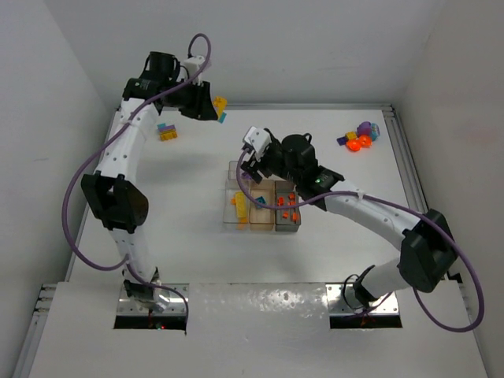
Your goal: Sort the legos into containers by color
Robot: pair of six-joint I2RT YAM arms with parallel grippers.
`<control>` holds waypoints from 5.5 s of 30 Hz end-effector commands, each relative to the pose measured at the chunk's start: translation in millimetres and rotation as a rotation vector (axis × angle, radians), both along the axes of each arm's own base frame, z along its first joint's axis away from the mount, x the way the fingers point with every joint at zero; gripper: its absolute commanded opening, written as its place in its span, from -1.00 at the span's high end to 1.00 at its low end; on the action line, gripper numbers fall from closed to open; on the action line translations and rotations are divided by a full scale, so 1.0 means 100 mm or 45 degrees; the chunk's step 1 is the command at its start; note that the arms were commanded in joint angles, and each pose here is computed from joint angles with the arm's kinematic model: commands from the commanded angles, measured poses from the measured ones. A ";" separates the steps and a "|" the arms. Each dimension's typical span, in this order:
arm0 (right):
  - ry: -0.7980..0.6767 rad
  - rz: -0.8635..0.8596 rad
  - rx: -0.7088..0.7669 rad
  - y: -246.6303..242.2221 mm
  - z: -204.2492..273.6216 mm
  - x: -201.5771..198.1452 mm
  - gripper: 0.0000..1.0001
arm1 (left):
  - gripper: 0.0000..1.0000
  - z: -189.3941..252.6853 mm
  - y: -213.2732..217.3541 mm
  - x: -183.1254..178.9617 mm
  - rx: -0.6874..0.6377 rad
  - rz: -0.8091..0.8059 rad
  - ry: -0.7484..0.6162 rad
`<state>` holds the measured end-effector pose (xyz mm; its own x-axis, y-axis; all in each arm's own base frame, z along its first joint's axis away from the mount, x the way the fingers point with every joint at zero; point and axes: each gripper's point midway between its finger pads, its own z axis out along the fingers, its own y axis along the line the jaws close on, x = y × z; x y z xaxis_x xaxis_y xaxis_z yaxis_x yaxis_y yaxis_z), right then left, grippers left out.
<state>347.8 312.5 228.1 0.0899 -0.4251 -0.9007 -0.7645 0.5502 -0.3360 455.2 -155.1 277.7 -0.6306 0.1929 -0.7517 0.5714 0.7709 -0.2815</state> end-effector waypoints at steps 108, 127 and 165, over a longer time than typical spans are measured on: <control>1.130 -0.462 -0.131 -0.33 -1.39 -0.44 0.94 | 1.00 0.40 -0.22 -0.32 0.054 0.031 -0.152; 1.098 -0.439 -0.169 -0.35 -1.25 -0.42 -0.11 | 1.00 0.40 -0.21 -0.32 0.063 0.026 -0.158; 0.027 0.514 0.073 -0.04 0.34 -0.15 -0.59 | 1.00 -0.22 -0.52 -1.38 0.276 -1.180 -0.390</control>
